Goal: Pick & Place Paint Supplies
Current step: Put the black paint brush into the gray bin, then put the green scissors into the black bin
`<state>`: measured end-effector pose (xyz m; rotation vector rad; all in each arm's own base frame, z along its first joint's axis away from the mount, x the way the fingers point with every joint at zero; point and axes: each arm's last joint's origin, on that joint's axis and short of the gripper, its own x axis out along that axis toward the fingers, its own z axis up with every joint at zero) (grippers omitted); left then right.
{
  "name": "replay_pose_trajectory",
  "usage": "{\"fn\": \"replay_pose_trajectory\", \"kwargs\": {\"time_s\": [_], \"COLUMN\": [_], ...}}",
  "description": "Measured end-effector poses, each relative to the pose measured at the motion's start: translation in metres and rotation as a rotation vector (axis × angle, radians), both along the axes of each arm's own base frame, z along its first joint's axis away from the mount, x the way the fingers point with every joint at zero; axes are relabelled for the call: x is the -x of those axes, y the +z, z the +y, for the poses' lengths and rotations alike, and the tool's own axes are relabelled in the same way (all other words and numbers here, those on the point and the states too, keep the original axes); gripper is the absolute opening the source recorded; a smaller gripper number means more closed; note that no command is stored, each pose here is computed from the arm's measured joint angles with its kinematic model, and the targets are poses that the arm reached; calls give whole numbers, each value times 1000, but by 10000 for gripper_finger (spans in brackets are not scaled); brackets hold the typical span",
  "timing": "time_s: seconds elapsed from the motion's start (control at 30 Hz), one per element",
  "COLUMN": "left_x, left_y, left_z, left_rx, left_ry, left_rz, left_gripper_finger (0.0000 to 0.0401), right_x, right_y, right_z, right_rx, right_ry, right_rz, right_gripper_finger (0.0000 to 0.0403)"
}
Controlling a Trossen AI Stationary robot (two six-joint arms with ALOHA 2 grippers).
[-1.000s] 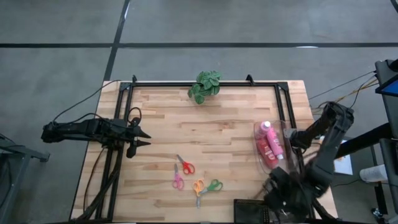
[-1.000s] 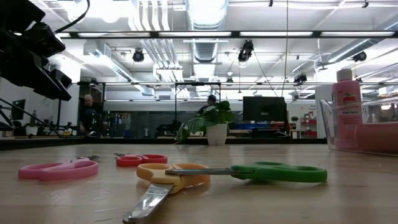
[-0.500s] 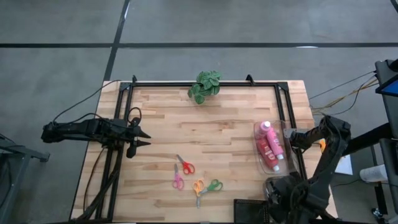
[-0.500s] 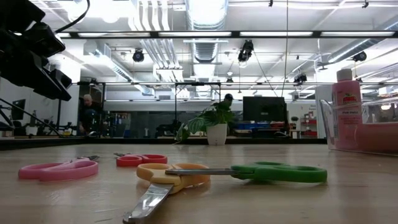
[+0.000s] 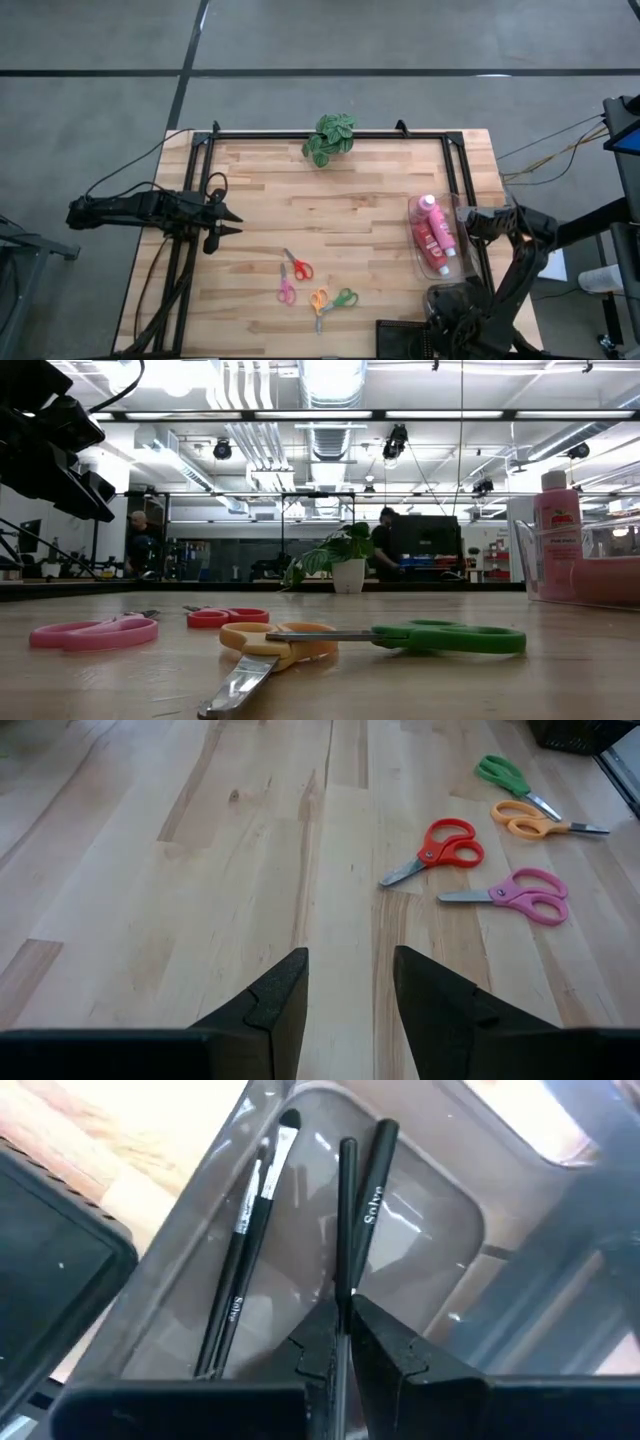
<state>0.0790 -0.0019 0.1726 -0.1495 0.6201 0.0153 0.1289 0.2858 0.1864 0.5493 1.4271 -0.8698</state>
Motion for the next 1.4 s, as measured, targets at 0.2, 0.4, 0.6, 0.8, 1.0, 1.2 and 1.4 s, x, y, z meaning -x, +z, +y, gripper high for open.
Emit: {"fn": "replay_pose_trajectory", "kwargs": {"time_s": [0.2, 0.4, 0.6, 0.8, 1.0, 1.2, 1.4], "left_x": [0, 0, 0, 0, 0, 0, 0], "left_y": [0, 0, 0, 0, 0, 0, 0], "left_z": [0, 0, 0, 0, 0, 0, 0], "left_rx": [0, 0, 0, 0, 0, 0, 0], "left_ry": [0, 0, 0, 0, 0, 0, 1], "left_rz": [0, 0, 0, 0, 0, -1, 0], "left_gripper_finger": [149, 149, 149, 149, 149, 149, 149], "right_x": [-2, -2, -2, -2, -2, 1, 7], "right_y": [-2, -2, -2, -2, 0, 31, 72], "right_z": [3, 3, 3, 3, 2, -8, -32], "right_rx": [-15, -18, -11, -12, -18, -77, -21], "right_ry": [2, 3, 5, 6, 6, 44, 106], "right_rz": [-25, -31, -43, -43, -46, -124, -444], "right_gripper_finger": [22, 33, 98, 152, 157, 157, 157]}}
